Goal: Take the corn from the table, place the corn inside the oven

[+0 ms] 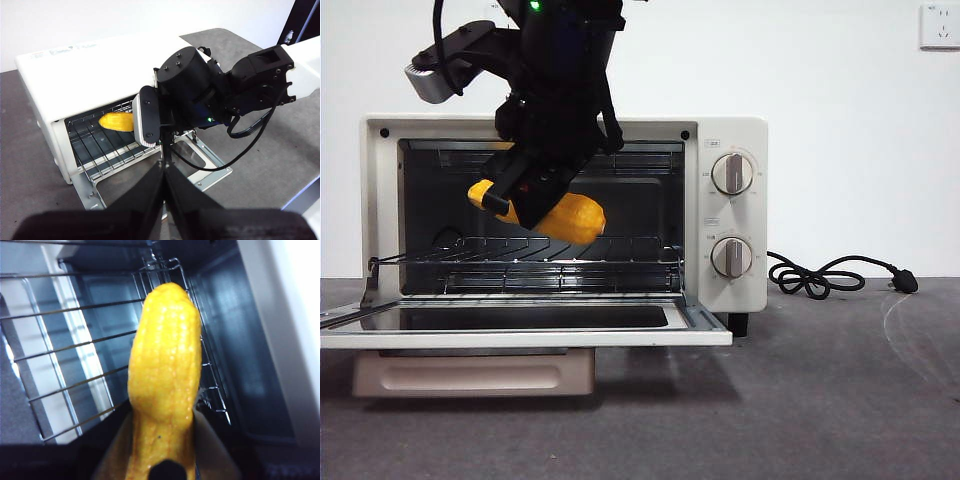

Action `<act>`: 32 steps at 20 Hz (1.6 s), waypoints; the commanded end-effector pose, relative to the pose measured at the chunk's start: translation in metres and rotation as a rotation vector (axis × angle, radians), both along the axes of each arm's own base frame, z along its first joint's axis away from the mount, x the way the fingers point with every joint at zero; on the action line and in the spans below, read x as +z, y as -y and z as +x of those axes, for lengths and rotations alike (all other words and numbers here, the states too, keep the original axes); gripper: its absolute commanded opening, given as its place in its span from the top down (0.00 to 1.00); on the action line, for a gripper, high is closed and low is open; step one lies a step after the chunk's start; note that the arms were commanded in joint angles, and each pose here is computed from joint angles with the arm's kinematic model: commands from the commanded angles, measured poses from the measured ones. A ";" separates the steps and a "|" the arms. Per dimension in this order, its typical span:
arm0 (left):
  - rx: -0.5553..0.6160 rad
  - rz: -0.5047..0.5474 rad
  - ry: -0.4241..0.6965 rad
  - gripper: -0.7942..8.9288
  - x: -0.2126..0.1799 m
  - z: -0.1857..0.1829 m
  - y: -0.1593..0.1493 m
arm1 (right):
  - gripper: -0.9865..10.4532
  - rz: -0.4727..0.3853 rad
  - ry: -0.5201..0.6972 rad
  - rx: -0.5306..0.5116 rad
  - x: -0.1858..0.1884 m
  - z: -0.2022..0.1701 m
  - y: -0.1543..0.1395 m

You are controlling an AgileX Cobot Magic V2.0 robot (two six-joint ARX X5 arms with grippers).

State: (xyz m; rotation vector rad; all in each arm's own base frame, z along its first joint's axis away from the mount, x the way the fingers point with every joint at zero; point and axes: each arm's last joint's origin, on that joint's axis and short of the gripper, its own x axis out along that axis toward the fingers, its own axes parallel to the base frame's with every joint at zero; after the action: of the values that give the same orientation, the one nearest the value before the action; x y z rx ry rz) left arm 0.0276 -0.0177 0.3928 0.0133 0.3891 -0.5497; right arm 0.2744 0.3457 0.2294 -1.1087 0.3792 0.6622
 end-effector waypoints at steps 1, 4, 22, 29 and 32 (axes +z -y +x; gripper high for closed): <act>-0.004 0.010 0.008 0.92 0.001 -0.001 -0.001 | 0.78 -0.016 -0.018 -0.011 -0.008 0.003 0.000; -0.004 0.012 0.004 0.92 0.000 -0.001 -0.001 | 0.69 -0.019 -0.023 -0.013 -0.008 0.003 0.000; -0.004 0.016 0.003 0.92 0.000 -0.002 -0.001 | 0.64 -0.017 -0.029 -0.052 -0.009 -0.018 -0.011; 0.035 0.059 0.016 0.92 0.000 0.003 0.000 | 0.64 -0.011 -0.012 -0.056 -0.005 -0.042 -0.023; 0.054 0.094 0.027 0.92 0.000 0.007 0.001 | 0.64 0.003 -0.009 -0.045 0.002 -0.055 -0.027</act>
State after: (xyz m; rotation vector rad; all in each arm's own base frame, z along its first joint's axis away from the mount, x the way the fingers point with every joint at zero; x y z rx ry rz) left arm 0.0336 -0.0187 0.3914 0.0715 0.4038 -0.4777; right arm 0.2227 0.3719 0.2256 -1.1289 0.4182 0.6395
